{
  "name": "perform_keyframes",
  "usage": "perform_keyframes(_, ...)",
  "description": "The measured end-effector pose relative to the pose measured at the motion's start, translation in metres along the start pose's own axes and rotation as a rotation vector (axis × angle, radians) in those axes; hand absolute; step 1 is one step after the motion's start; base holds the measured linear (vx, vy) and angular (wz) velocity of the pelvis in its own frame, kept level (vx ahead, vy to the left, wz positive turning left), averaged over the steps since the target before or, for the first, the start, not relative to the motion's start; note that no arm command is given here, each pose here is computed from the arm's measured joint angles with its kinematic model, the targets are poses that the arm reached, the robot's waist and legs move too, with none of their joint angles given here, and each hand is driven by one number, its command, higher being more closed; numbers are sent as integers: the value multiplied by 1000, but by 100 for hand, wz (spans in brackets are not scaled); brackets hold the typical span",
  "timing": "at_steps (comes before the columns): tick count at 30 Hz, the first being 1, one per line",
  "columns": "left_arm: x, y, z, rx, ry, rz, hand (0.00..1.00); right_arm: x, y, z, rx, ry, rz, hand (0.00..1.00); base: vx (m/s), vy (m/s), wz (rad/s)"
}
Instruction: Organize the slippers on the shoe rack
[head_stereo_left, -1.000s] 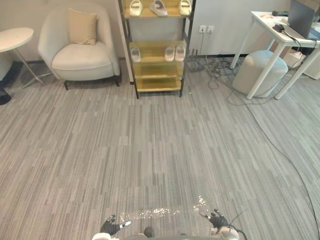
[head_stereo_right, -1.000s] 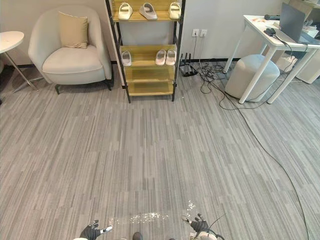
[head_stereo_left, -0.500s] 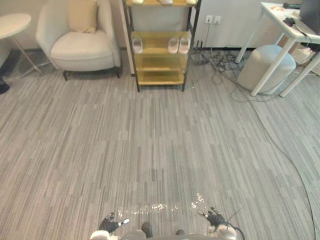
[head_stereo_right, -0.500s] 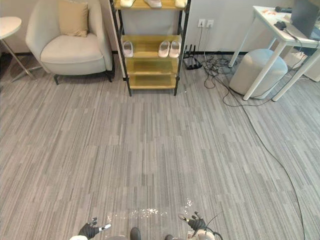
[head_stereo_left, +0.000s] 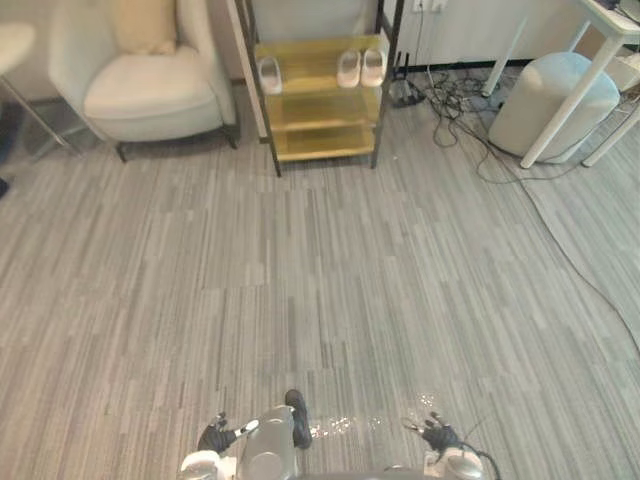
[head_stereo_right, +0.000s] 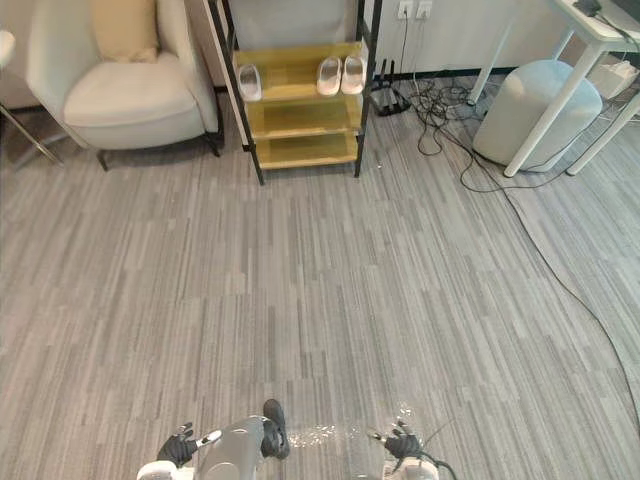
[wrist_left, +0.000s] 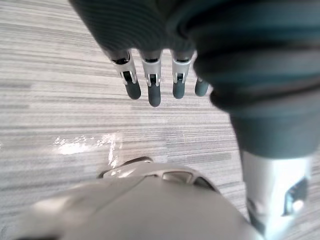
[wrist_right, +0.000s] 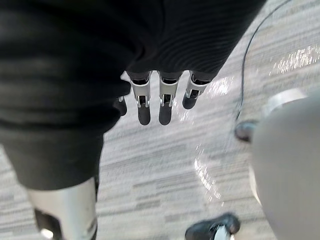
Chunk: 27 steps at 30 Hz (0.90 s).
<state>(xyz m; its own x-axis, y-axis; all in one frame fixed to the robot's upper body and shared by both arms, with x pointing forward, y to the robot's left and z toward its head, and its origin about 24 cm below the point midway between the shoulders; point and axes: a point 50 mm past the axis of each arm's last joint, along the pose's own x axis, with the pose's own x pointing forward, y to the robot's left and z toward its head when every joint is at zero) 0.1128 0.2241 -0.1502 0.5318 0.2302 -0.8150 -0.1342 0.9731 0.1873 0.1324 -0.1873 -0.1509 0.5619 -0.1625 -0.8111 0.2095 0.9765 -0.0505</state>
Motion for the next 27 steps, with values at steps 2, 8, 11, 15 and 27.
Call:
perform_keyframes(2, 0, 0, -1, 12, 2, -2, 0, 1, 3, 3, -11, -8, 13, 0, 446, 156, -26)
perform_keyframes(8, 3, -26, 20, -23, -64, -68, 0, 6, 2, 31, -60, -95, 30, 0, 499, 33, -17)
perform_keyframes(11, 4, -38, 30, -33, -85, -96, 0, 6, -3, 33, -65, -105, 18, 0, 419, -128, 37)
perform_keyframes(15, 2, -50, 23, -46, -66, -119, 0, 6, -10, 34, -71, -111, 1, 0, 553, -295, 37)
perform_keyframes(27, 3, -46, 43, -89, -160, -104, 0, 5, -5, 18, -46, -48, -1, 0, 501, -119, -17)
